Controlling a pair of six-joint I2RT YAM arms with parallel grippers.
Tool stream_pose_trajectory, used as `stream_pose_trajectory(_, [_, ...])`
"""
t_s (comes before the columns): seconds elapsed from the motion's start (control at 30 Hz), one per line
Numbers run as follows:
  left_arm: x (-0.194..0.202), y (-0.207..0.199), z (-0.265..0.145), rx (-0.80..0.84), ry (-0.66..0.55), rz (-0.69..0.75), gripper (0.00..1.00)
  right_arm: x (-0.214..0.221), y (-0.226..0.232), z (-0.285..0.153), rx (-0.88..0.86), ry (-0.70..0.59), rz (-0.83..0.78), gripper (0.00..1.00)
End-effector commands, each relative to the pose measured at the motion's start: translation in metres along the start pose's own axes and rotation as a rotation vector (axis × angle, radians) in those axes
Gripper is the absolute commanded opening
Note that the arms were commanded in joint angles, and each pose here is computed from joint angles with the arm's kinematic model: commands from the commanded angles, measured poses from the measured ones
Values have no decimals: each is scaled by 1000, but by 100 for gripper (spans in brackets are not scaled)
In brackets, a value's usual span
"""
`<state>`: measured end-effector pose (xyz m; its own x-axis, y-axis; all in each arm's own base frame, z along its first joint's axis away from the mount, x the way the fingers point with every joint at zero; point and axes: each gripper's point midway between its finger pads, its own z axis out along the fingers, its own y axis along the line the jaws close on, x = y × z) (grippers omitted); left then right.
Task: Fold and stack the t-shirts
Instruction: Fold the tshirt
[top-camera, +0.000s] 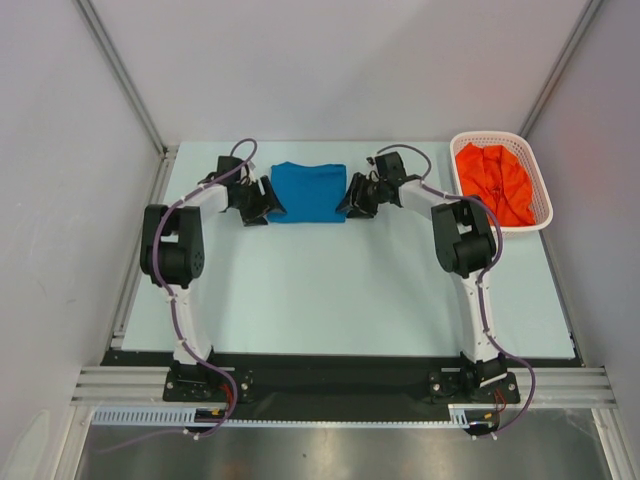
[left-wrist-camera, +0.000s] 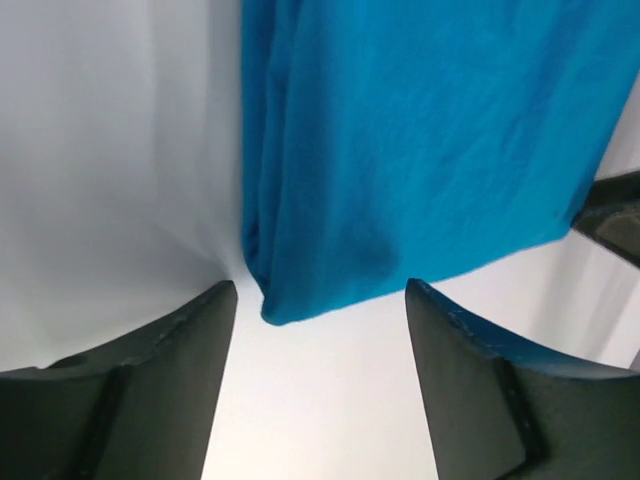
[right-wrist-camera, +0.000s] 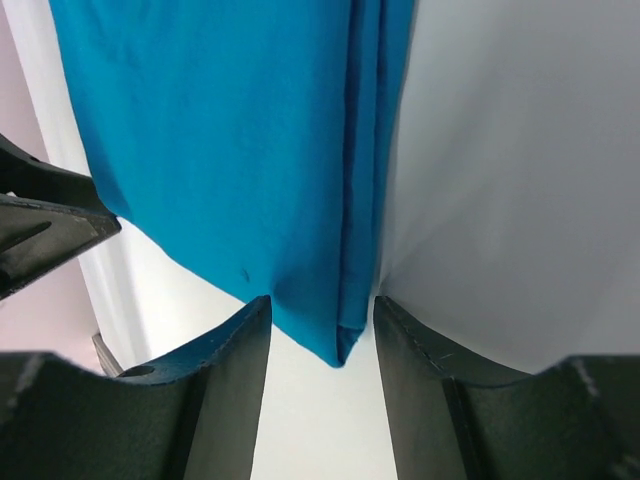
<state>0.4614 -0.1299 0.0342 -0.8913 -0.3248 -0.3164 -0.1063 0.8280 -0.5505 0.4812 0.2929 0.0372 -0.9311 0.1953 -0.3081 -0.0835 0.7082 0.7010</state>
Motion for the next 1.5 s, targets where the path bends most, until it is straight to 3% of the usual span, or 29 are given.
stream_pose_trajectory(0.0, [-4,4,-6,-39,-20,9,76,-6,1,9,-4,-13,3,52])
stream_pose_trajectory(0.1, [-6,7,-7,-52,-25,5,77,-3,1,12,-6,-2,17,51])
stream_pose_trajectory(0.2, [-9,6,1,-42,-11,6,69,0,0,15,0,6,28,47])
stream_pose_trajectory(0.37, [-11,6,7,-37,2,-7,18,11,-2,16,-2,39,47,25])
stream_pose_trajectory(0.47, [4,11,4,-50,32,-13,1,18,0,12,-10,56,47,15])
stream_pose_trajectory(0.53, [18,8,-5,-44,57,-18,0,27,1,1,5,74,40,8])
stream_pose_trajectory(0.8, [134,5,-50,-32,167,-115,0,103,-5,-54,66,147,51,3])
stream_pose_trajectory(0.9, [155,8,-69,-53,144,-144,30,126,-7,-76,88,157,34,8])
stream_pose_trajectory(0.93, [156,11,-80,-81,119,-136,53,127,-4,-86,87,142,13,23])
stream_pose_trajectory(1.0, [149,11,-90,-100,82,-109,68,119,1,-95,98,108,-21,42])
stream_pose_trajectory(1.07, [128,9,-103,-141,22,-42,72,95,13,-104,100,47,-102,48])
stream_pose_trajectory(1.1, [118,7,-107,-150,-1,-21,78,89,15,-105,102,37,-121,57])
stream_pose_trajectory(1.13, [100,-1,-113,-137,-42,23,80,78,16,-106,98,18,-135,60])
stream_pose_trajectory(1.27, [47,-17,-113,-93,-115,86,79,34,29,-94,85,-27,-212,63])
stream_pose_trajectory(1.33, [21,-24,-99,-69,-102,84,73,9,34,-80,81,-42,-209,63])
stream_pose_trajectory(1.47, [-12,-21,-73,-96,-82,52,72,-21,29,-53,127,-70,-187,60])
